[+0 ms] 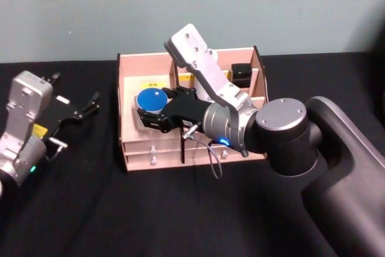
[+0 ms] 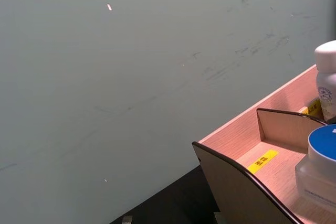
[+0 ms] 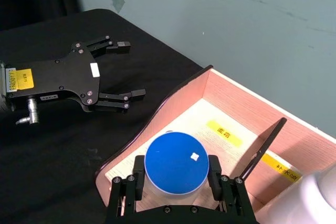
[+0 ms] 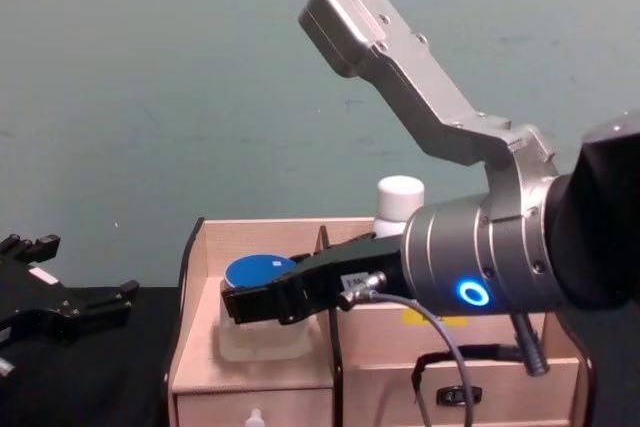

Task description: Pick up the facial cleanser and watermelon frost from the table and place them into the tiered storage box.

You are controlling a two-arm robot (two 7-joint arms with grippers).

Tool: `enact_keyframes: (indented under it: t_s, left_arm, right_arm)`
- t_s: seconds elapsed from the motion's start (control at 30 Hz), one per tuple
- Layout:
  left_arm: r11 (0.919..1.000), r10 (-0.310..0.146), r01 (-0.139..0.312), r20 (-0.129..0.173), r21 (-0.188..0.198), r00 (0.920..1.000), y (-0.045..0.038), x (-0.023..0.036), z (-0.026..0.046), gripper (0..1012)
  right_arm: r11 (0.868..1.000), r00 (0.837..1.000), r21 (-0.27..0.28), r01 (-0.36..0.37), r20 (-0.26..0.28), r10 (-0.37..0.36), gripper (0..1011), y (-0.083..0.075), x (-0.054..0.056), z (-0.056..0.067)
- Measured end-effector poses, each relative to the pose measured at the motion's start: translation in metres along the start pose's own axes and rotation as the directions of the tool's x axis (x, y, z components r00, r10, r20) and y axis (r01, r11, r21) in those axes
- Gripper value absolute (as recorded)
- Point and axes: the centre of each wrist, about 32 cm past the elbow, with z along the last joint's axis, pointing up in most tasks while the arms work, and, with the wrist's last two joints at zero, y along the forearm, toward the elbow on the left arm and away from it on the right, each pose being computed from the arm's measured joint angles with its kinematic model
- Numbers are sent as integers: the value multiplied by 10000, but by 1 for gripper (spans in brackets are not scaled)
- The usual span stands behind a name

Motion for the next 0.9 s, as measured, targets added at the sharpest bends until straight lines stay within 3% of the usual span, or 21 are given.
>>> enact_keyframes:
  t_s: [0.17,0.43,0.57,0.9]
  left_arm:
    - [10000,0,0,0,0,10000,0,0,0,1001]
    - [10000,0,0,0,0,10000,0,0,0,1001]
    - [10000,0,0,0,1,10000,0,0,0,1001]
    - [10000,0,0,1,1,10000,0,0,0,1001]
  right_arm:
    - [10000,10000,17,0,7,0,786,-4,-2,4]
    - [10000,10000,18,-2,5,2,991,-9,-5,2]
    - [9999,10000,109,47,25,-47,1002,-21,-12,3]
    - [9878,9959,1435,603,583,-692,1002,-216,-80,41]
